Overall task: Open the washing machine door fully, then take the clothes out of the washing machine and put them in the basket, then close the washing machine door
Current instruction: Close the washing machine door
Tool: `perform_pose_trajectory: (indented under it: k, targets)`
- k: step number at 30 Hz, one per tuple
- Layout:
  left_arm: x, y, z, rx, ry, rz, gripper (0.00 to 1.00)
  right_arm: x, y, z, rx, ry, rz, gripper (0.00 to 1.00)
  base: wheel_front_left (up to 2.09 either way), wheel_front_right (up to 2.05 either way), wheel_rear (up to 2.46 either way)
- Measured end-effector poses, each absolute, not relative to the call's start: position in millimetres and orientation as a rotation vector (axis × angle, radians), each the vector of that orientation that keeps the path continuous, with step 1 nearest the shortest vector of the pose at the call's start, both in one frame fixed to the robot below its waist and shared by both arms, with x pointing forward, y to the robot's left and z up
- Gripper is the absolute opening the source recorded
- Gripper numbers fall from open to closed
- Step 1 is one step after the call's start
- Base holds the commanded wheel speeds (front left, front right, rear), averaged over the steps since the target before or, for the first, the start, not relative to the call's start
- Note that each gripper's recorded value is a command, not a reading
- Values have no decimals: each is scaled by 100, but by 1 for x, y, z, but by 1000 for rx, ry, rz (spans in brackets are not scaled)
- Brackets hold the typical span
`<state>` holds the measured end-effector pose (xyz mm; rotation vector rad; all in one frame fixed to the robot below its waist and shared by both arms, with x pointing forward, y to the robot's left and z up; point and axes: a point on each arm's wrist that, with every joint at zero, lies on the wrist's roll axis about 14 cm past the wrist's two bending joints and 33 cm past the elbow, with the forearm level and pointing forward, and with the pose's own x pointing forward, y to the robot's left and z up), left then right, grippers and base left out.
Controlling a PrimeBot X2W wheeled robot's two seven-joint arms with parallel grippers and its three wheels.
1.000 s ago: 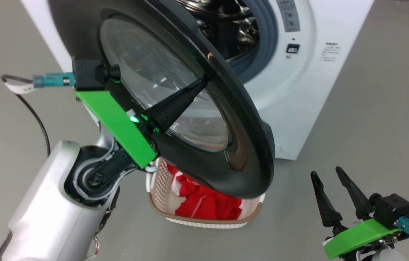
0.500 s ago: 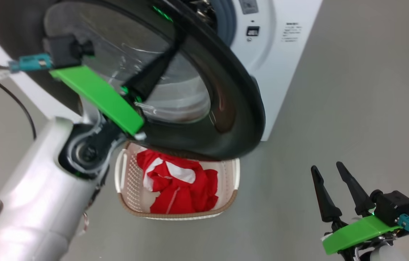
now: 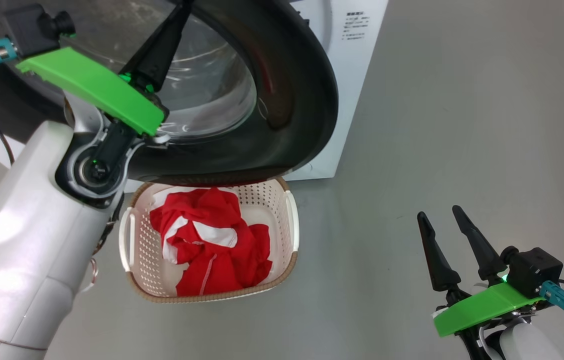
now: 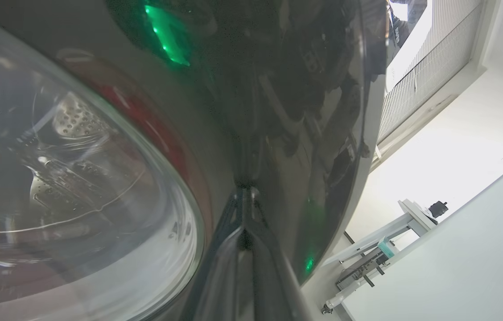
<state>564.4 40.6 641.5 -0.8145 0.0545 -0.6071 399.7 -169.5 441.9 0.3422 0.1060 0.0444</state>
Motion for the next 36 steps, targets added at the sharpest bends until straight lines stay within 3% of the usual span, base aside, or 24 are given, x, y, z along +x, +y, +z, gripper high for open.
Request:
perform_pose_trajectory:
  k: [24, 27, 31, 33, 36]
  targets:
    - [540, 75, 616, -800, 33, -506, 2, 407, -154, 450, 335, 87, 102, 100, 0, 0, 0]
    - [529, 87, 599, -771, 38, -467, 31, 408, -151, 453, 330, 82, 117, 100, 0, 0, 0]
    - [513, 101, 579, -762, 52, -417, 49, 404, -148, 453, 327, 87, 131, 100, 0, 0, 0]
    - [504, 111, 569, -746, 59, -388, 52, 400, -146, 451, 323, 94, 137, 100, 0, 0, 0]
    - [493, 129, 556, -726, 64, -340, 88, 399, -145, 453, 316, 91, 149, 100, 0, 0, 0]
